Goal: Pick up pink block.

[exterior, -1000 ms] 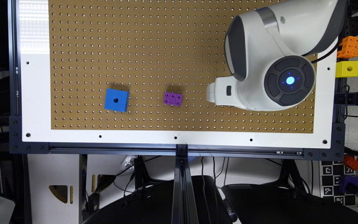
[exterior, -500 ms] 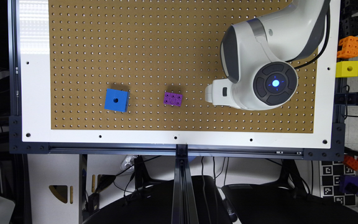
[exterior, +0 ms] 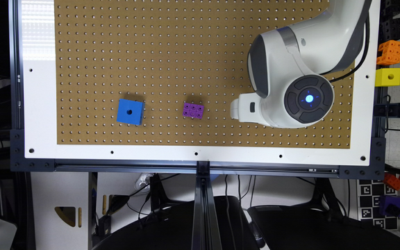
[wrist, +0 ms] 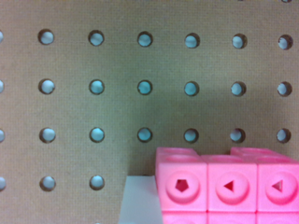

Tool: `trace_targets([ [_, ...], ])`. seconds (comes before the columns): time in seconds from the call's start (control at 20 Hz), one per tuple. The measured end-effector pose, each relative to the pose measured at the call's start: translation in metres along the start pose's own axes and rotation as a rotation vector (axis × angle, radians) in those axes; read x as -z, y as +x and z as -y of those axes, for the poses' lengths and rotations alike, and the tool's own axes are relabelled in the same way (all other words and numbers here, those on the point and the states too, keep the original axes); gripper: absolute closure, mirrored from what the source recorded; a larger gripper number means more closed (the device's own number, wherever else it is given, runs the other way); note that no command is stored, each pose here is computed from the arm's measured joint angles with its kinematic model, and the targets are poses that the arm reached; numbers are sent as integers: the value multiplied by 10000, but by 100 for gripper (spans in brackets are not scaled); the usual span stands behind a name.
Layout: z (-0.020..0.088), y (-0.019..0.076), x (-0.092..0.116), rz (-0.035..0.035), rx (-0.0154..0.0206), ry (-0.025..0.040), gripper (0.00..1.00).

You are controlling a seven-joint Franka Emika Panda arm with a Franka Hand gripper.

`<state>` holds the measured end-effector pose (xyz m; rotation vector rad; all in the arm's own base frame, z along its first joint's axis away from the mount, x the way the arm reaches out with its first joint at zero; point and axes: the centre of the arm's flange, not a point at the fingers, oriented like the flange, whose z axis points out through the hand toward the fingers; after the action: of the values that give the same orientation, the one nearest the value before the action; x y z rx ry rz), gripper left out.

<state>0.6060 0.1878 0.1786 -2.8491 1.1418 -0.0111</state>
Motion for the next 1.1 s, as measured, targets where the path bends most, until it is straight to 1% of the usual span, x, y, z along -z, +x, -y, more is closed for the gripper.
trace_targets([
  [0.15,-5,4,-1,11,-9,-20,100],
  [0.45,-5,5,6,10,-10,-20,100],
  [0.55,-2,13,44,1,-17,-17,100],
  [0.6,1,14,82,8,-16,-38,100],
  [0.7,13,17,189,4,-7,-58,100],
  [0.75,23,18,277,-1,2,-70,100],
  [0.85,34,15,455,5,18,-125,100],
  [0.95,42,11,631,-3,33,-155,100],
  [1.05,43,5,729,3,41,-193,100],
  [1.1,43,4,752,3,44,-198,100],
])
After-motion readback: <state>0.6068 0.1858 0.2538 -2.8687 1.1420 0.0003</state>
